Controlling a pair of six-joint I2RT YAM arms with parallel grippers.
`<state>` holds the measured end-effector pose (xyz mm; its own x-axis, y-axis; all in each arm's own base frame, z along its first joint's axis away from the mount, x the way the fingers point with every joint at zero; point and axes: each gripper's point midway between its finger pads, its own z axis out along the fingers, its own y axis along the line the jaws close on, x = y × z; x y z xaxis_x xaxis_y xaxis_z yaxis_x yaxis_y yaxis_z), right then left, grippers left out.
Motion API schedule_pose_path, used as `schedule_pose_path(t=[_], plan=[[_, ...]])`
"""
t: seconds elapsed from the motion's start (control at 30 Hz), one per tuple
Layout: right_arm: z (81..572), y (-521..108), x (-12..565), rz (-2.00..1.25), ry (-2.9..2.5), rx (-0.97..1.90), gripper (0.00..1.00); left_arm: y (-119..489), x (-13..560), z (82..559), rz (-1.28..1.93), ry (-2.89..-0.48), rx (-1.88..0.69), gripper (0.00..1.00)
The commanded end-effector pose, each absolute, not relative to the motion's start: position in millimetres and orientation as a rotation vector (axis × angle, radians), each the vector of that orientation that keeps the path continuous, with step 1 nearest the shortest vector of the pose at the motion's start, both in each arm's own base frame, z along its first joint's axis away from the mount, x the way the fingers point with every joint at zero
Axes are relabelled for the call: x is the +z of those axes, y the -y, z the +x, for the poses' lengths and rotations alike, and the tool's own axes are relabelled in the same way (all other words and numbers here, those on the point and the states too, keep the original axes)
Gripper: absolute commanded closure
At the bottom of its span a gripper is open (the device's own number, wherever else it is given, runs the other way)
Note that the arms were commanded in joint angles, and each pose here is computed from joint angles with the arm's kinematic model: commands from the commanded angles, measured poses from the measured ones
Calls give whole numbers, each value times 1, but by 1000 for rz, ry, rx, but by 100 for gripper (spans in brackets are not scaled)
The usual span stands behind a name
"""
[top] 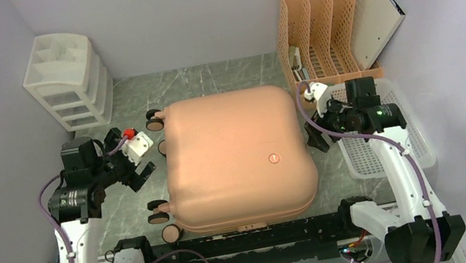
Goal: Open, take out, and arrange the luggage
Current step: Adjust the luggage at the center of the board.
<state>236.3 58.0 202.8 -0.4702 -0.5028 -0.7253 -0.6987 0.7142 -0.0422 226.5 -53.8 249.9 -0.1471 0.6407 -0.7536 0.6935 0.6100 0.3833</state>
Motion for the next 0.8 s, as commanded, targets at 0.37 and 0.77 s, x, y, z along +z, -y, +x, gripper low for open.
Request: schedule_pose_path(t=[0.37, 0.77], plan=[[306, -149, 182, -963, -2097, 232, 16, 49, 229, 233, 1045, -1924, -79, 4], [439, -194, 214, -713, -2106, 193, 15, 49, 226, 232, 997, -1952, -99, 4]])
